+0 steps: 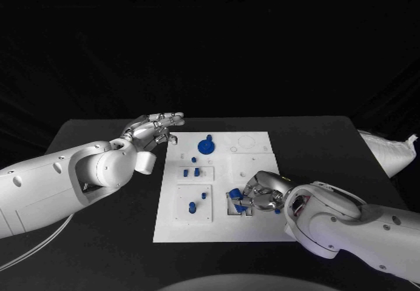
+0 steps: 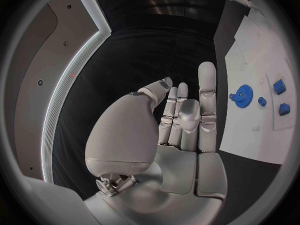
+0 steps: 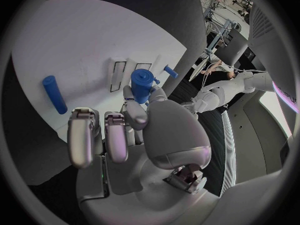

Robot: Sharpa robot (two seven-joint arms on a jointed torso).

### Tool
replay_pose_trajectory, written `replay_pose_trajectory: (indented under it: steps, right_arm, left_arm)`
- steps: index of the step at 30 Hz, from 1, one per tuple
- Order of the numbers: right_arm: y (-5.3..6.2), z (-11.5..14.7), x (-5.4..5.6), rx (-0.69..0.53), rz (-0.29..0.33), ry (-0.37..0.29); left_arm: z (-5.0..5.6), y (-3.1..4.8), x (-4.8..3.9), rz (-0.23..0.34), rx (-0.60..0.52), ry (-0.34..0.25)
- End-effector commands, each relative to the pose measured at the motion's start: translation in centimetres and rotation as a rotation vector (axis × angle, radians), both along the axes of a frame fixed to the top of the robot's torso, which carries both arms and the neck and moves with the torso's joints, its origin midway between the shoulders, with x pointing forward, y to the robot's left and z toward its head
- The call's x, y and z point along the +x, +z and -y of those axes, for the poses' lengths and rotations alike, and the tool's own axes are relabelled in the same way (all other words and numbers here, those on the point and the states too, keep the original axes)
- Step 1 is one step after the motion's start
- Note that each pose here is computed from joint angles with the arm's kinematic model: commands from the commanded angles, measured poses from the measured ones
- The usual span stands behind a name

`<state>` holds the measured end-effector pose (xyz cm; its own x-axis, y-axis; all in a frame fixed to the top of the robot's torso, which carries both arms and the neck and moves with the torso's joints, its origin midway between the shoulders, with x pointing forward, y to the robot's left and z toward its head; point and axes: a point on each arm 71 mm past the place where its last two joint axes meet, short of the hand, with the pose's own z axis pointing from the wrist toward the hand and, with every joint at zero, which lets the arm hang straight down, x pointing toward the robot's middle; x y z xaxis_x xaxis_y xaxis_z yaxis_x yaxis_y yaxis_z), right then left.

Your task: Assemble the parts on the task board

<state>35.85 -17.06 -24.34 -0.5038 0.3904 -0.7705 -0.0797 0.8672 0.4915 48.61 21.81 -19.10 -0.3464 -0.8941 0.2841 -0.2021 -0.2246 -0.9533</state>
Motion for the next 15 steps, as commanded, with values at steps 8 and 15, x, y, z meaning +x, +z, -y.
replay_pose_trajectory:
  steps: [8,15]
  right_arm:
    - [-0.39,-0.72,-0.14,-0.028,-0.047,0.038]
    - [-0.49,-0.59,0.09,-0.048,-0.037,0.039]
  left_arm:
    - [0.22,0.04,-0.05,0.007,-0.009,-0.018]
    - [0.19,0.04,-0.07,0.006,-0.008,-0.017]
